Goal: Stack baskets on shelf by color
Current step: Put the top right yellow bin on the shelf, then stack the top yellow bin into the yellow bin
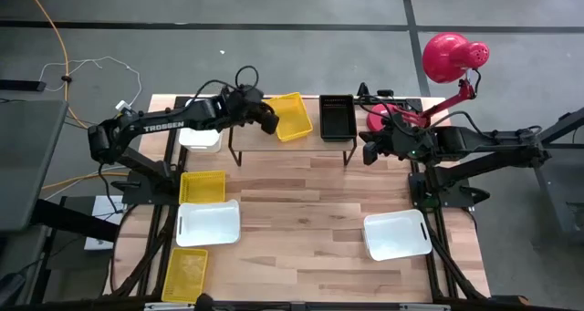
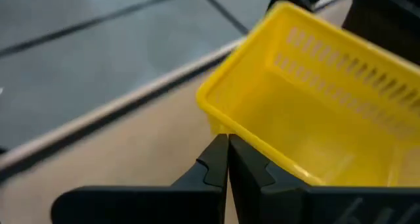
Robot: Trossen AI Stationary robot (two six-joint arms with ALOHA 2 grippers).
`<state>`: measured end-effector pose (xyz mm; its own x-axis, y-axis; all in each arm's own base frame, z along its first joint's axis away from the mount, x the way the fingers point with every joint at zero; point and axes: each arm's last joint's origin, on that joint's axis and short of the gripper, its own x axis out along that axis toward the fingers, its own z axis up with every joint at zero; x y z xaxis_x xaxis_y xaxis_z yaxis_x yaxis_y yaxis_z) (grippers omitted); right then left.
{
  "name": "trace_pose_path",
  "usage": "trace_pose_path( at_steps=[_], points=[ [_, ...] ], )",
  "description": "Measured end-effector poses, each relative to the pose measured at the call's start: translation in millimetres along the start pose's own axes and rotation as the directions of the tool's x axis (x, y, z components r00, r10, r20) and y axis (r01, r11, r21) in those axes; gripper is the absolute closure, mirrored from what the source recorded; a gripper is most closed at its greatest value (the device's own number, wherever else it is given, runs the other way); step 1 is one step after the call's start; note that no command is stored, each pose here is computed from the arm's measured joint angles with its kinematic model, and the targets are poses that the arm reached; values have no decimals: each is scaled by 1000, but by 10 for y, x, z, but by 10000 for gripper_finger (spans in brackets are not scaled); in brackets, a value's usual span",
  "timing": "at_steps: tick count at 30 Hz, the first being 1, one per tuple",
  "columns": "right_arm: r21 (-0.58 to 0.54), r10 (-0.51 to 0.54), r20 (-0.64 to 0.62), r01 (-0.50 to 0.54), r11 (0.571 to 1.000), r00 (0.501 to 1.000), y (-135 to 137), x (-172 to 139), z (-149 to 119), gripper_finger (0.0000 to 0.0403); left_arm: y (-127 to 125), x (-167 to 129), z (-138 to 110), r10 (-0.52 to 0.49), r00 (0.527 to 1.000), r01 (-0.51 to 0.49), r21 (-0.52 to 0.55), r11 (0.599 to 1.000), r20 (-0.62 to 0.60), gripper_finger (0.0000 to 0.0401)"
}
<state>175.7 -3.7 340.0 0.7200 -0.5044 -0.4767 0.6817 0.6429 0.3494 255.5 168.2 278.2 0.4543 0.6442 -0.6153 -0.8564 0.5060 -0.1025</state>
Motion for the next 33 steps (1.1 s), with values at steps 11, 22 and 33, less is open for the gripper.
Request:
trace_pose_path(
  at_steps=[11, 22, 33],
  points=[
    [11, 8, 15, -9, 1000, 1000, 13, 0, 14, 403, 120, 308, 173, -52, 992, 45, 59, 997, 119, 401],
    [-16, 1, 22, -1, 1000, 1000, 10, 0, 17, 403, 153, 152, 361, -97, 959, 90, 40, 995, 268, 401],
    [-33, -19, 42, 21, 999, 999, 5, 0, 23, 403, 271, -492, 596, -127, 879, 139, 8, 990, 460, 401]
  ],
)
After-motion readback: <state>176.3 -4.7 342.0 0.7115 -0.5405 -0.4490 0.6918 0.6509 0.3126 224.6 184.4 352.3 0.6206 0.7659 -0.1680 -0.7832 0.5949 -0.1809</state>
